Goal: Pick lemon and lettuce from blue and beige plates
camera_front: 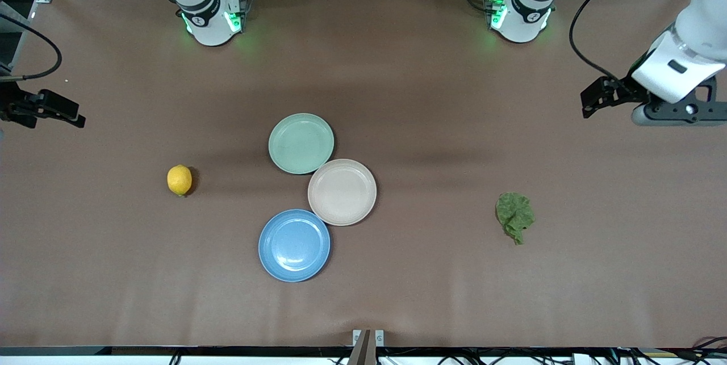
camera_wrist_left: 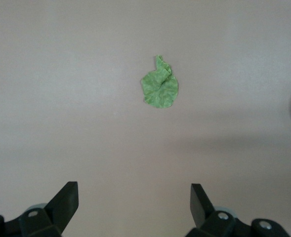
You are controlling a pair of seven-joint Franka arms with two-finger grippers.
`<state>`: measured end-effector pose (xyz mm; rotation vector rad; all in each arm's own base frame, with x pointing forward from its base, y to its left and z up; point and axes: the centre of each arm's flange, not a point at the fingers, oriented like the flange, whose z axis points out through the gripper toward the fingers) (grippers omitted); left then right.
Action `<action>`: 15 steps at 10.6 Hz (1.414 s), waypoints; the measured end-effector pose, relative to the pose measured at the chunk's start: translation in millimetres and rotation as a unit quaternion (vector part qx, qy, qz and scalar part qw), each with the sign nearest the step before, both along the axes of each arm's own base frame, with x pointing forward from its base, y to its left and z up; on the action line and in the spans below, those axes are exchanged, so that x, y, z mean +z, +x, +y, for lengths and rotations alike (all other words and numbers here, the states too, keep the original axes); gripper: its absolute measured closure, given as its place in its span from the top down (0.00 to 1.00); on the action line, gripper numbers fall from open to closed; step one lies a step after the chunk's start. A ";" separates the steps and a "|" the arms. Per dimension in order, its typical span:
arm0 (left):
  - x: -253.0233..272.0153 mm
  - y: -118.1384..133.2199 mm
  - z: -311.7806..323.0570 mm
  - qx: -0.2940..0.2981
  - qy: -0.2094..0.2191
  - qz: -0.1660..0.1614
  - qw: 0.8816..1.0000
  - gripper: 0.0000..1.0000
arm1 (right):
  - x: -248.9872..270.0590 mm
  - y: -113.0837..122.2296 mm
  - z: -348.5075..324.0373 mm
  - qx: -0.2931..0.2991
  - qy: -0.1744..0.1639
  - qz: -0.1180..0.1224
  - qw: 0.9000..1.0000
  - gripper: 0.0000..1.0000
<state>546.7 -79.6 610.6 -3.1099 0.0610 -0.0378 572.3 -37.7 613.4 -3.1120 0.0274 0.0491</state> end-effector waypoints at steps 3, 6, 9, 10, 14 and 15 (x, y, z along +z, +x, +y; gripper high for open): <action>14.3 -3.9 2.2 0.002 0.000 0.005 1.000 1.00 | 8.8 -4.3 6.6 -0.002 0.000 -0.005 1.000 1.00; 17.5 -5.5 4.0 0.005 -0.007 0.011 1.000 1.00 | 9.8 -4.7 6.7 -0.003 0.000 -0.006 1.000 1.00; 17.7 -4.5 11.4 0.012 -0.011 0.011 1.000 1.00 | 9.3 -4.5 6.6 -0.003 0.000 -0.006 1.000 1.00; 17.8 -4.4 12.8 0.014 -0.011 0.011 1.000 1.00 | 9.2 -4.5 6.4 -0.003 0.000 -0.006 1.000 1.00; 21.0 -3.5 11.1 0.012 -0.013 0.008 1.000 1.00 | 8.9 -3.7 4.8 -0.004 -0.003 -0.008 1.000 1.00; 22.1 -3.5 10.1 0.012 -0.015 0.007 1.000 1.00 | 9.5 -2.4 4.7 -0.005 -0.003 -0.013 1.000 1.00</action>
